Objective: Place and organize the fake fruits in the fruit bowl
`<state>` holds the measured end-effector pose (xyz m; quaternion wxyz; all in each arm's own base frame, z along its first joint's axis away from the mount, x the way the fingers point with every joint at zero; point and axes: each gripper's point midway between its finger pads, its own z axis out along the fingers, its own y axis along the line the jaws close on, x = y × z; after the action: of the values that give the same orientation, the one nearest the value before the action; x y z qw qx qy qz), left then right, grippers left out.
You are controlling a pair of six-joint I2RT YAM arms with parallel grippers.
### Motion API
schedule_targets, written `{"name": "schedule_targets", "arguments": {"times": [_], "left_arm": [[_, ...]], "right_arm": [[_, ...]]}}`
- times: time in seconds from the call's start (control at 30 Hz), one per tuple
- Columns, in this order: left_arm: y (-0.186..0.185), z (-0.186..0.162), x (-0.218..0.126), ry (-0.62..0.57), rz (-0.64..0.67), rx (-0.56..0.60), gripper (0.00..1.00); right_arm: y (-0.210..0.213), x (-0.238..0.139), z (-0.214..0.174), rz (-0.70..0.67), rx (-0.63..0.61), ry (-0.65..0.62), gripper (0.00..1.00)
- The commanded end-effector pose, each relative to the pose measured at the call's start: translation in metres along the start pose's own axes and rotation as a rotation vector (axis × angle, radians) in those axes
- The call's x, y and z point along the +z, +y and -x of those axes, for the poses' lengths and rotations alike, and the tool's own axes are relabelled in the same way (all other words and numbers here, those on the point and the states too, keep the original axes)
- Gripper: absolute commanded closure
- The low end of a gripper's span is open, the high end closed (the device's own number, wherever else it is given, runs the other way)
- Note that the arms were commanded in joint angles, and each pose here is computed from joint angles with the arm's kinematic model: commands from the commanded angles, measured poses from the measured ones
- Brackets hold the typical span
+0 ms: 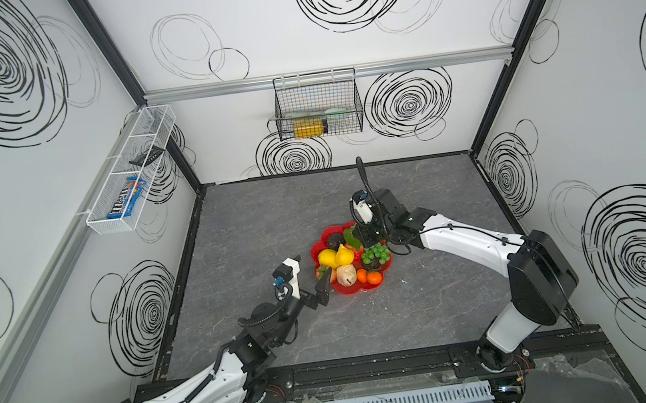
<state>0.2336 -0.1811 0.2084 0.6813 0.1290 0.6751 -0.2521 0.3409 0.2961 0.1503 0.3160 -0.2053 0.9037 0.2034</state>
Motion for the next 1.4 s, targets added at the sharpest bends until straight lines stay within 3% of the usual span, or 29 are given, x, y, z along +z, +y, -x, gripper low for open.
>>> {"name": "schedule_targets", "arguments": {"times": [0.0,0.2,0.37,0.5,0.67,0.83,1.07,1.27,1.37], "left_arm": [[-0.004,0.022,0.001,-0.067,-0.007,-0.007,0.02],[0.0,0.017,0.003,-0.054,0.014,0.004,0.03],[0.018,0.015,0.003,-0.043,0.114,0.019,0.03],[0.048,0.02,-0.009,-0.078,0.278,0.026,0.04],[0.092,0.031,-0.033,-0.146,0.519,0.007,0.04],[0.148,0.037,-0.058,-0.153,0.876,-0.004,0.04],[0.211,0.03,-0.066,-0.13,1.087,0.005,0.04],[0.248,0.009,-0.068,-0.102,1.096,-0.023,0.04],[0.252,0.001,-0.058,-0.082,1.058,0.045,0.04]], "right_arm": [[0.001,-0.009,0.006,-0.015,0.0,-0.005,0.64],[-0.009,-0.037,0.016,-0.07,-0.009,-0.062,0.48],[-0.042,-0.081,0.031,-0.195,0.005,-0.201,0.38],[-0.098,-0.126,0.038,-0.328,0.081,-0.367,0.28],[-0.183,-0.163,0.017,-0.522,0.222,-0.52,0.1],[-0.228,-0.161,-0.016,-0.613,0.245,-0.589,0.02],[-0.284,-0.147,-0.056,-0.837,0.333,-0.526,0.03],[-0.288,-0.136,-0.059,-0.835,0.272,-0.599,0.03],[-0.284,-0.131,-0.062,-0.807,0.218,-0.666,0.03]]}}
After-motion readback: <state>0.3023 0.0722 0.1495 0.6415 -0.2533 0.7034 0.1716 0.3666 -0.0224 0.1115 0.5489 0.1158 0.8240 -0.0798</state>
